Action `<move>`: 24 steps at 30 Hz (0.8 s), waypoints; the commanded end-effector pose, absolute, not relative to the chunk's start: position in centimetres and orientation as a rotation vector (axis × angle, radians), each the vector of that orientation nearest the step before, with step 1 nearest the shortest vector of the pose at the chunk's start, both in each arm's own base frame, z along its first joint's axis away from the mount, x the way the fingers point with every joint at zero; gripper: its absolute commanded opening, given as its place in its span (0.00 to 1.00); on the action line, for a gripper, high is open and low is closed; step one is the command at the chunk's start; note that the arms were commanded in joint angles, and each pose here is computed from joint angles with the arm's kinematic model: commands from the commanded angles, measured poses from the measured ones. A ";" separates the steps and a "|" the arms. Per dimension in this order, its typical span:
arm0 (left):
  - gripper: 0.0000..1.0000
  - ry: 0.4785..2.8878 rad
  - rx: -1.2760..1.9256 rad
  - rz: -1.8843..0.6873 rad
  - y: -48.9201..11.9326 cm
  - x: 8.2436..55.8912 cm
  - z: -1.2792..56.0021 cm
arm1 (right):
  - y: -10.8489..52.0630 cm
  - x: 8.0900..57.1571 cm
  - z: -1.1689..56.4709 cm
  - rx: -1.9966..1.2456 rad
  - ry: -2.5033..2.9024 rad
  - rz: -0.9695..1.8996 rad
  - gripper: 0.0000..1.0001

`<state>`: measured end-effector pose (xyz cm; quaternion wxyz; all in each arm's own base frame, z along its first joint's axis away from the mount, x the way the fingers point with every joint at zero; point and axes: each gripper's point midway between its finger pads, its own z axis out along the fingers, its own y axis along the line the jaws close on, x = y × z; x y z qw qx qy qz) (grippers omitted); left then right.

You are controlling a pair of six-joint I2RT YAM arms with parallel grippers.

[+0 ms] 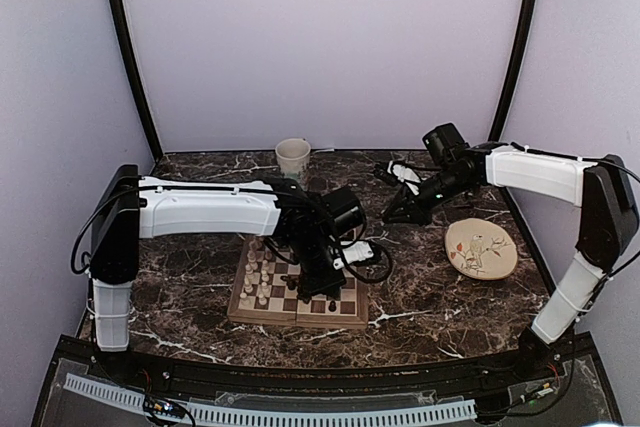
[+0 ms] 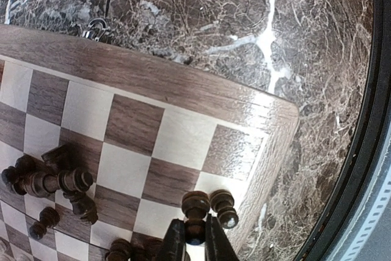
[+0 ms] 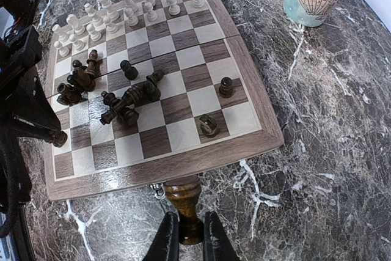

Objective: Set up the chess pieces on the board
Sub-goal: Place the pawn at g7.

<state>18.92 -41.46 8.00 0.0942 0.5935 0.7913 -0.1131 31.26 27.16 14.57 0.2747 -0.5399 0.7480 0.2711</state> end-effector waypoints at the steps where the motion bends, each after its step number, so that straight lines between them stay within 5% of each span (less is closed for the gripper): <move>1: 0.03 2.346 1.766 -0.265 -40.9 19.5 8.4 | 27.1 31.5 15.3 -1.451 1.968 0.708 0.04; 24: 0.03 2.352 1.762 -0.193 -41.3 20.5 6.5 | 27.0 31.4 15.0 -1.457 1.974 0.711 0.04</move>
